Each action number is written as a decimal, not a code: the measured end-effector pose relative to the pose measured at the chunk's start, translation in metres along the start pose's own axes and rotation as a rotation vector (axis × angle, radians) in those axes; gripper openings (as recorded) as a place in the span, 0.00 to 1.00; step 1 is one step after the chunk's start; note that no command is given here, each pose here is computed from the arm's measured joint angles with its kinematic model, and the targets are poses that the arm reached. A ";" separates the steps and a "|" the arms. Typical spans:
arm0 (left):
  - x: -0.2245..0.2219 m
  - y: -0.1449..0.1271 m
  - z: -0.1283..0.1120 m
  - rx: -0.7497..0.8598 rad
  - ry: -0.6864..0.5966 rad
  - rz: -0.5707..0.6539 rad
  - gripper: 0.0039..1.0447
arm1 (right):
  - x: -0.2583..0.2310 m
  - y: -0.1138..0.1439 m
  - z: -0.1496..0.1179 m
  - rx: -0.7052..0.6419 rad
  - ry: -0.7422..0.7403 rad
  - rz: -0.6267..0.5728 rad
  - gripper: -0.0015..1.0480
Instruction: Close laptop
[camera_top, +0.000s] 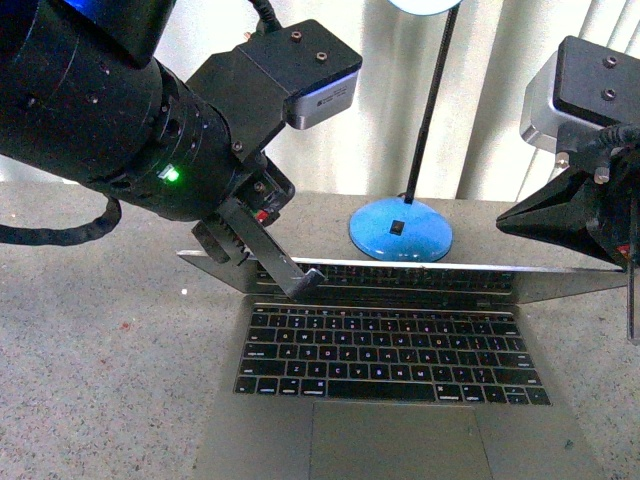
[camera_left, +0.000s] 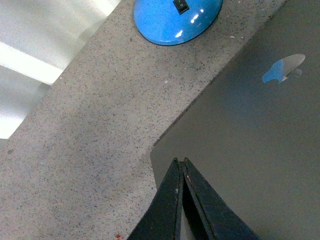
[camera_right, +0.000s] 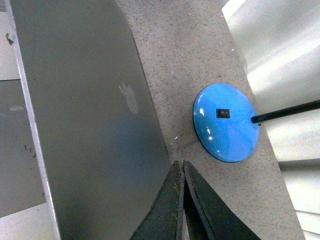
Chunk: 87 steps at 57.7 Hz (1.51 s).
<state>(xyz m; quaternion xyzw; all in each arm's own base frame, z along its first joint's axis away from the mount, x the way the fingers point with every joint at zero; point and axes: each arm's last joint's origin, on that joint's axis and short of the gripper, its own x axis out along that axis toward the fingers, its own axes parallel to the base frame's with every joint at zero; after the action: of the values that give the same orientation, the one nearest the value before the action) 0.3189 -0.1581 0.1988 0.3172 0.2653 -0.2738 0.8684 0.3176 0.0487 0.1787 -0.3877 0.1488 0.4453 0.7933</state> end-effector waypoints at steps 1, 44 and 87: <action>0.000 -0.001 0.000 0.000 -0.001 -0.002 0.03 | 0.000 0.000 0.000 0.000 0.000 0.001 0.03; 0.003 -0.022 -0.012 -0.027 0.005 -0.060 0.03 | 0.003 0.021 -0.012 0.002 0.031 0.065 0.03; 0.014 -0.031 -0.026 -0.053 0.018 -0.093 0.03 | 0.008 0.030 -0.020 0.010 0.052 0.098 0.03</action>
<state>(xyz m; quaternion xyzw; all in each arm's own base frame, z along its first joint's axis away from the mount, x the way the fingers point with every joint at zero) 0.3013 -0.1650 0.1604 0.2839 0.2948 -0.3037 0.8604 0.2996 0.0476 0.1464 -0.3873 0.1905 0.4727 0.7683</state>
